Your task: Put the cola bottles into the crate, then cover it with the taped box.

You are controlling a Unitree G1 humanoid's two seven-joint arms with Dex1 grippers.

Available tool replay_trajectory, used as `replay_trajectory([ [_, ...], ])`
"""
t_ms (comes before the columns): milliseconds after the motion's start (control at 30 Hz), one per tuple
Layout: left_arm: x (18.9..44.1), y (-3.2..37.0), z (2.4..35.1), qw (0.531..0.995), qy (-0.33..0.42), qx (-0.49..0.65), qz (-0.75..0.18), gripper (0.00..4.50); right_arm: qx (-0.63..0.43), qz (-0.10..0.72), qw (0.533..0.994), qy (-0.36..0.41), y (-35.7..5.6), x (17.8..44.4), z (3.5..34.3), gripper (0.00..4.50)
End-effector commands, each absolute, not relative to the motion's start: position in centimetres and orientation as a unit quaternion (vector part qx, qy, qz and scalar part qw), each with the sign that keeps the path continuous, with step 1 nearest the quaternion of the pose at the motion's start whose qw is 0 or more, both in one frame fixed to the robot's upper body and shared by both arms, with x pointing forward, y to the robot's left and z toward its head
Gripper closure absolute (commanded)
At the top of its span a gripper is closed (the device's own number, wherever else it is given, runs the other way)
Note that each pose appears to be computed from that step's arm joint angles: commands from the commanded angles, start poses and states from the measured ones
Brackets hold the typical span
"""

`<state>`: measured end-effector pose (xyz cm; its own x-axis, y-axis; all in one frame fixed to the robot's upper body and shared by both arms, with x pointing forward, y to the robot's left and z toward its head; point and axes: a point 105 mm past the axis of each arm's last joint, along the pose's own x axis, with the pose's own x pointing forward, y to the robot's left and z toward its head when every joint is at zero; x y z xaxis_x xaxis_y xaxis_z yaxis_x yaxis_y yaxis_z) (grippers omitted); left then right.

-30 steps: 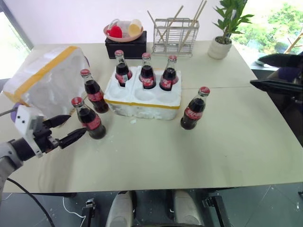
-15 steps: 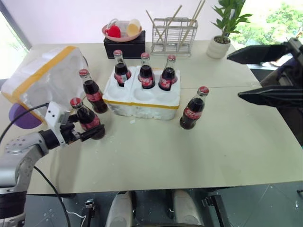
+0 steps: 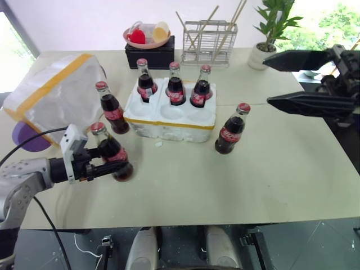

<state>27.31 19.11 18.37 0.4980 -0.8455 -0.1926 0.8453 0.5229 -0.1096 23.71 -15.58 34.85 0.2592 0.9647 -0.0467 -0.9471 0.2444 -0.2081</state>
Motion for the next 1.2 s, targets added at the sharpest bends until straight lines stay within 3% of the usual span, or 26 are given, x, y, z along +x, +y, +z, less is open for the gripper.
replay_trajectory([
  [33,28.1,16.2,23.3,0.847,0.024,-0.001,-0.532,1.68,-0.097,0.597,0.793,-0.076,-15.5,23.4,35.9,0.00],
  [300,34.7,10.2,29.2,0.857,-0.109,-0.051,-0.501,1.68,-0.090,0.577,0.808,-0.082,-15.4,23.6,35.5,0.00],
  [500,40.0,8.0,27.1,0.904,-0.090,-0.023,-0.417,1.68,-0.086,0.560,0.820,-0.078,-15.4,23.5,34.7,0.00],
  [633,40.0,6.8,25.4,0.896,-0.062,0.000,-0.440,1.68,-0.086,0.548,0.828,-0.076,-15.8,23.5,34.6,0.00],
  [1067,38.6,9.1,27.0,0.887,-0.058,0.004,-0.458,1.68,-0.089,0.524,0.844,-0.070,-16.2,25.0,34.0,0.00],
  [1200,38.3,8.2,25.8,0.878,-0.032,0.035,-0.476,1.68,-0.101,0.530,0.840,-0.066,-16.0,25.1,33.5,0.00],
])
